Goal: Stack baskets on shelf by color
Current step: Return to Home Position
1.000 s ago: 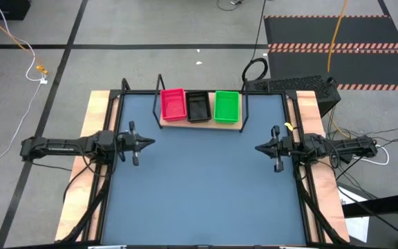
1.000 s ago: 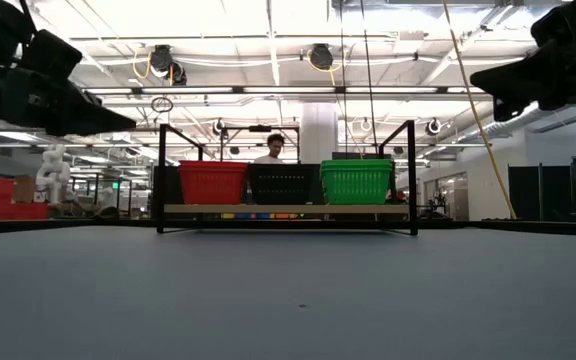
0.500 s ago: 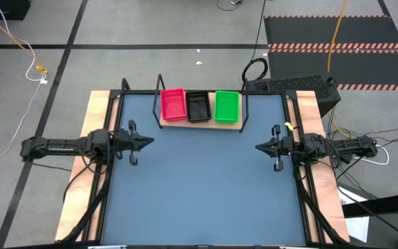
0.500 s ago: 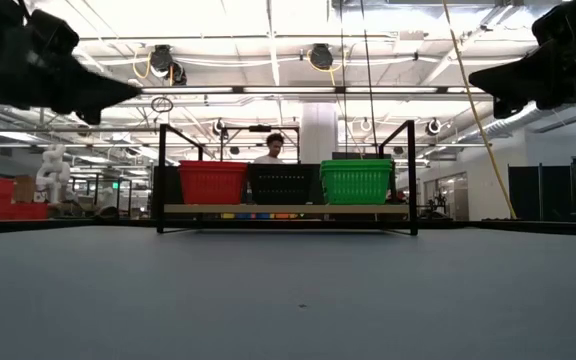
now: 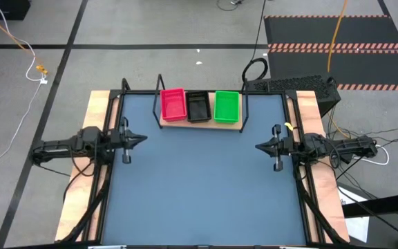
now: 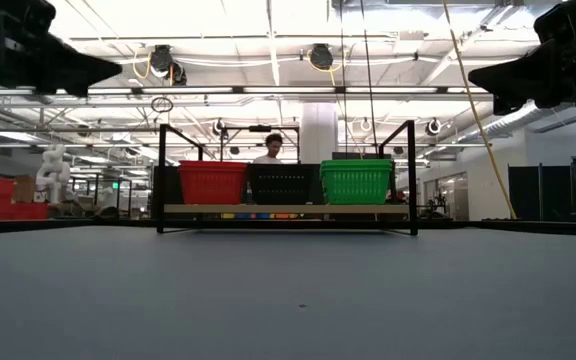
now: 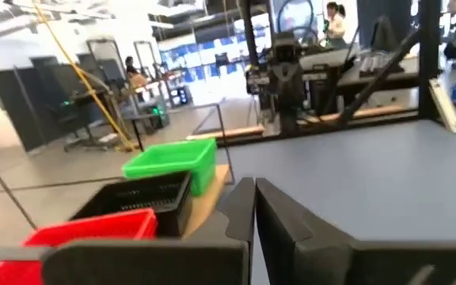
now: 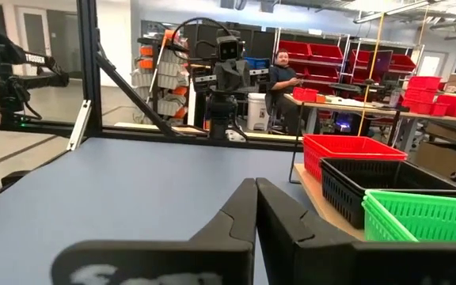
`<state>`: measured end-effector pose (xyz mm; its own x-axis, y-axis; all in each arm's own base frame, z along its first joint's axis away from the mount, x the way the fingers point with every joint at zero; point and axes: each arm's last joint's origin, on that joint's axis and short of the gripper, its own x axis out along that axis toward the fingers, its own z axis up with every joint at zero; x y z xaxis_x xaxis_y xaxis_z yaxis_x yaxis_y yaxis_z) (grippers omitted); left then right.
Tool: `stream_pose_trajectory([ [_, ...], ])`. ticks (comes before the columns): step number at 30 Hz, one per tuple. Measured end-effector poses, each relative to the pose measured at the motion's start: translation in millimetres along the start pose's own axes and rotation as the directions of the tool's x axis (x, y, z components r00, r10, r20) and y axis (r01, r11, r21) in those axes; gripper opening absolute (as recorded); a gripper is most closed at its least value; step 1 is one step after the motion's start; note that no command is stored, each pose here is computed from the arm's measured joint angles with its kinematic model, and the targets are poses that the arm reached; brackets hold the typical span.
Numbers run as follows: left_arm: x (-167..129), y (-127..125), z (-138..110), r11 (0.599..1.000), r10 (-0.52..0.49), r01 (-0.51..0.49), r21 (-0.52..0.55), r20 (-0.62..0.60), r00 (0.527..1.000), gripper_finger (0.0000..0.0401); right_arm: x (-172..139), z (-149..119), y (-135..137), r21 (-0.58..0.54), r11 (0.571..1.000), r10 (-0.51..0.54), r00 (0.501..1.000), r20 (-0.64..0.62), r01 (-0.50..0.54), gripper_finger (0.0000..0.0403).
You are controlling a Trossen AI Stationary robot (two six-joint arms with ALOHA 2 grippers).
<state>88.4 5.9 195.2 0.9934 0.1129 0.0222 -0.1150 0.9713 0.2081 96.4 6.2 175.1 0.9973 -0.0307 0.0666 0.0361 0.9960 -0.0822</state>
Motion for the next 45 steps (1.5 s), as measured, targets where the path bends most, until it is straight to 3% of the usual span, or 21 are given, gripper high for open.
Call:
stream_pose_trajectory([
  [9,9,-6,-24,1.0,0.002,-0.002,0.012,0.023,1.0,0.0017,0,-1,0,-0.009,1.0,0.002,1.0,-0.009,-0.002,0.0],
  [17,9,-6,-22,1.0,0.001,0.0,-0.018,0.045,0.999,0.0017,0,0,0,-0.007,1.0,0.003,1.0,0.003,-0.003,0.0],
  [23,9,-6,-24,0.999,-0.004,0.003,0.048,0.02,1.0,0.0017,0,0,0,-0.007,1.0,0.004,1.0,0.001,-0.004,0.0],
  [45,9,-6,-24,0.999,-0.005,0.004,0.043,0.019,1.0,0.0017,0,0,0,-0.007,1.0,0.005,1.0,0.0,-0.005,0.0],
])
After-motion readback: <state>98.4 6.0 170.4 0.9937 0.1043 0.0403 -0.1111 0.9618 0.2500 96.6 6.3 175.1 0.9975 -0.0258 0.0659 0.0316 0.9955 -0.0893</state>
